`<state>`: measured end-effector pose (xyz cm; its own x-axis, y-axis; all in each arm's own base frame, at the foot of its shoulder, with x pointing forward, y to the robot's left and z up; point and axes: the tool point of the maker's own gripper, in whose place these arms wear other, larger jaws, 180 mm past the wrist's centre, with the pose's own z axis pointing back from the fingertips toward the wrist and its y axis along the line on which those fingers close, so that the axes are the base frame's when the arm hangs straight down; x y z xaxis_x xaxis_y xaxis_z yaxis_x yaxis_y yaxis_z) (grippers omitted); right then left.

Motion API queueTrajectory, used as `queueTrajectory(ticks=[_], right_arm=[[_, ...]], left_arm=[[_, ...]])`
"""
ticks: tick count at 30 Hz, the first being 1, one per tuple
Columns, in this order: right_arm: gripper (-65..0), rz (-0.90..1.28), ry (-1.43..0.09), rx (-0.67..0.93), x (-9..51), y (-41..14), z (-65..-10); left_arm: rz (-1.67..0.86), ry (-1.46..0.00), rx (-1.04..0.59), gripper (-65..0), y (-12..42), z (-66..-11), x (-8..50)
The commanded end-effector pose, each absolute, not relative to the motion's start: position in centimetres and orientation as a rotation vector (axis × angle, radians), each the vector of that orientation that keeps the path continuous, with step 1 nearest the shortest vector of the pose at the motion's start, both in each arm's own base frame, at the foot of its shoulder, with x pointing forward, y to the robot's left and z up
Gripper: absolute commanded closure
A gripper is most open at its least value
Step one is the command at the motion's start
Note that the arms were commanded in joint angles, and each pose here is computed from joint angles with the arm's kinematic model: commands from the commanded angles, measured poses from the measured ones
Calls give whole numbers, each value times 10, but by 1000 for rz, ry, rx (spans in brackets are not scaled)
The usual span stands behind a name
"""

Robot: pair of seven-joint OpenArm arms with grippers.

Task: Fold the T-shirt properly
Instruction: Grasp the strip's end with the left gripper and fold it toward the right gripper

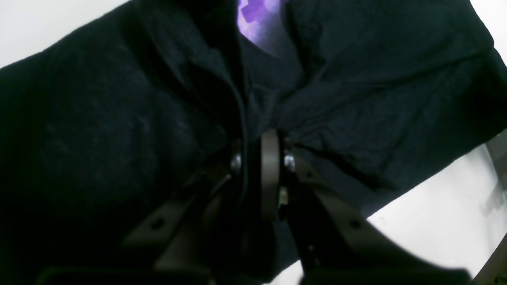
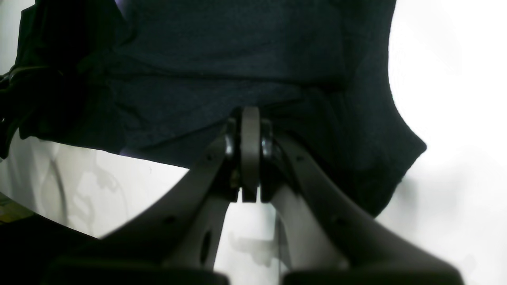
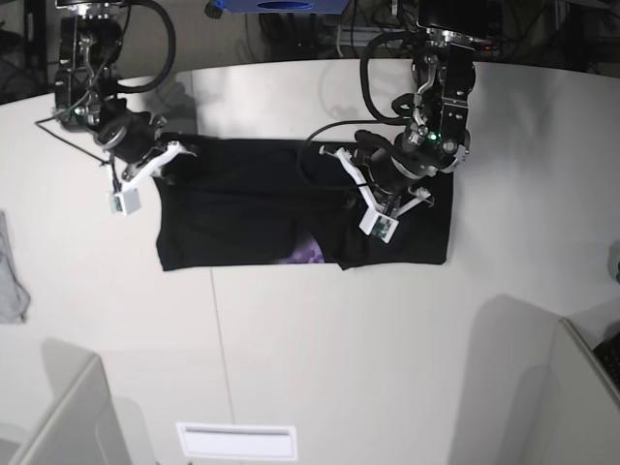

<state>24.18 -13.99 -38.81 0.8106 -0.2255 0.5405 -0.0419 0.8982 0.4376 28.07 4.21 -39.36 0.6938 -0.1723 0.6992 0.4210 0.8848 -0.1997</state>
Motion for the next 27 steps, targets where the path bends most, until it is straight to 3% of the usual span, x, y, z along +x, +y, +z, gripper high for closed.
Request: queueTrajectory(ticks=[1,4,11,15,18,27], right_arm=[[0,-86,-664,454,250,-142,-379],[0,-86,-664,454,250,-142,-379],[0,-86,-664,454,250,-142,-379],[0,-86,-665,454,250,-142,-378],[0,-86,-665,454,250,-142,-378],[0,-86,-665,454,250,-142,-378]], left_arm=[[-336,-782,-379,0,40,-382,289],[-338,-781,-380,-13,39,-382,289],[-339,-779,-384,-291,38,-382,286],[-340,-777,-385,-406,37,-382,285],[-356,-773,-395,-433,31,-383,283],[-541,-733,-506,-428,-36,-381,254]])
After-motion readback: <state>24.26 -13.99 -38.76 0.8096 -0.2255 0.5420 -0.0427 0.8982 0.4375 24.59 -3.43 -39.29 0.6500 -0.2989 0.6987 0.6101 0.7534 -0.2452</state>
